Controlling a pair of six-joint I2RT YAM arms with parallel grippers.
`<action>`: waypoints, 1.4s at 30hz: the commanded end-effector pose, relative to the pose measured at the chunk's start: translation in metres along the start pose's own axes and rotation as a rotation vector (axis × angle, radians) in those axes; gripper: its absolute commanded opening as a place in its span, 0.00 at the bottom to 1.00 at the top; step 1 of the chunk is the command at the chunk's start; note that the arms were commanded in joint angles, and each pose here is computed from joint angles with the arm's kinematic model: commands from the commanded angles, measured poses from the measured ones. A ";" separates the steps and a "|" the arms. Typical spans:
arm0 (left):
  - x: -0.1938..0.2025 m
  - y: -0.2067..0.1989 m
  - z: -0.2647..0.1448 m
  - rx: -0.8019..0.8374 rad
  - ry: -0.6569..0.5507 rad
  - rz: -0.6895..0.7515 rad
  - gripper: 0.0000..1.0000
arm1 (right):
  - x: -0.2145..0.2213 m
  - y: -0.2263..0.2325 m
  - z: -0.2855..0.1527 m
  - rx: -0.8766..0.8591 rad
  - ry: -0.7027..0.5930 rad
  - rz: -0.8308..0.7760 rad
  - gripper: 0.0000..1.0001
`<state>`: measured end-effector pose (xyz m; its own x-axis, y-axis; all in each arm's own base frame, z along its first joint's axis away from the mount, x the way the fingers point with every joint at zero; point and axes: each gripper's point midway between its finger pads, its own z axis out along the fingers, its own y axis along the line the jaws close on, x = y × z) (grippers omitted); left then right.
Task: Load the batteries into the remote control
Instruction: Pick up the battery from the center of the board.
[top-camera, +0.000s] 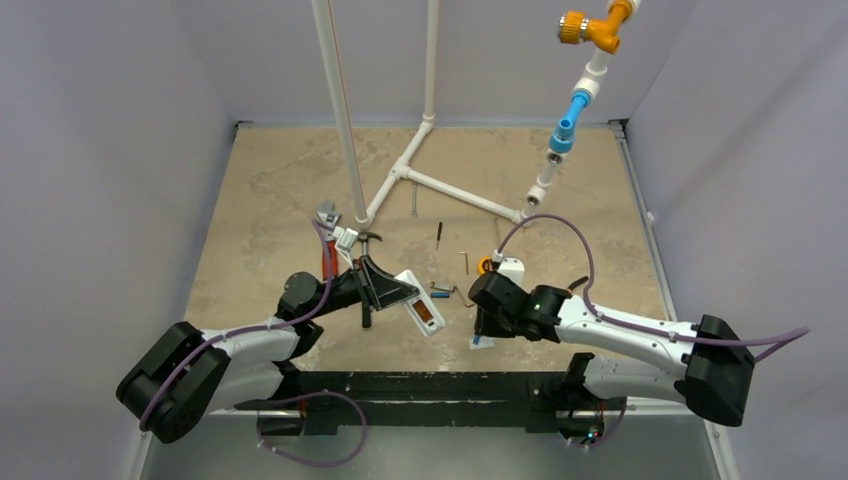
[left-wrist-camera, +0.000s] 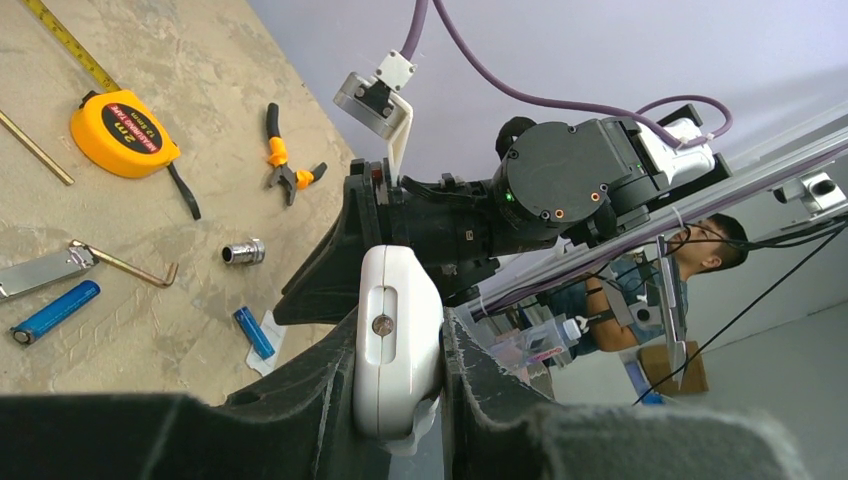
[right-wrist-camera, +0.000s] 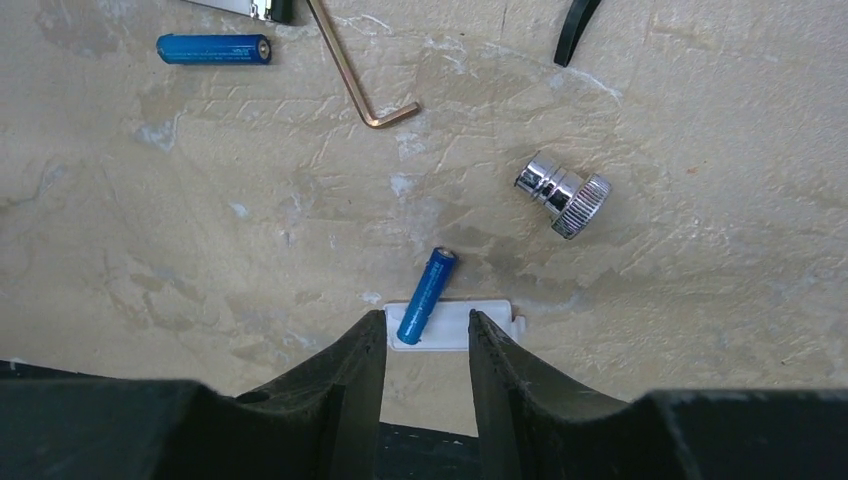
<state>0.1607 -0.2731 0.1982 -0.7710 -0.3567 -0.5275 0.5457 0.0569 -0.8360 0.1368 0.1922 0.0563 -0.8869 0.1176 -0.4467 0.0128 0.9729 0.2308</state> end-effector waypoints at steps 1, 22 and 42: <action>-0.009 -0.020 0.005 0.076 -0.007 0.086 0.00 | -0.005 0.011 0.006 -0.029 -0.014 0.070 0.34; -0.003 -0.016 0.002 0.068 0.008 0.079 0.00 | 0.015 0.000 0.042 0.074 0.065 0.046 0.24; -0.006 -0.030 0.005 0.121 0.033 0.107 0.00 | -0.039 0.032 0.002 -0.139 -0.160 -0.087 0.00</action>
<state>0.1548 -0.2751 0.2013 -0.7749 -0.3235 -0.5431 0.5635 0.0357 -0.8253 0.1536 0.2152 0.0481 -0.8758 0.0937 -0.4735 -0.0429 0.9620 0.2698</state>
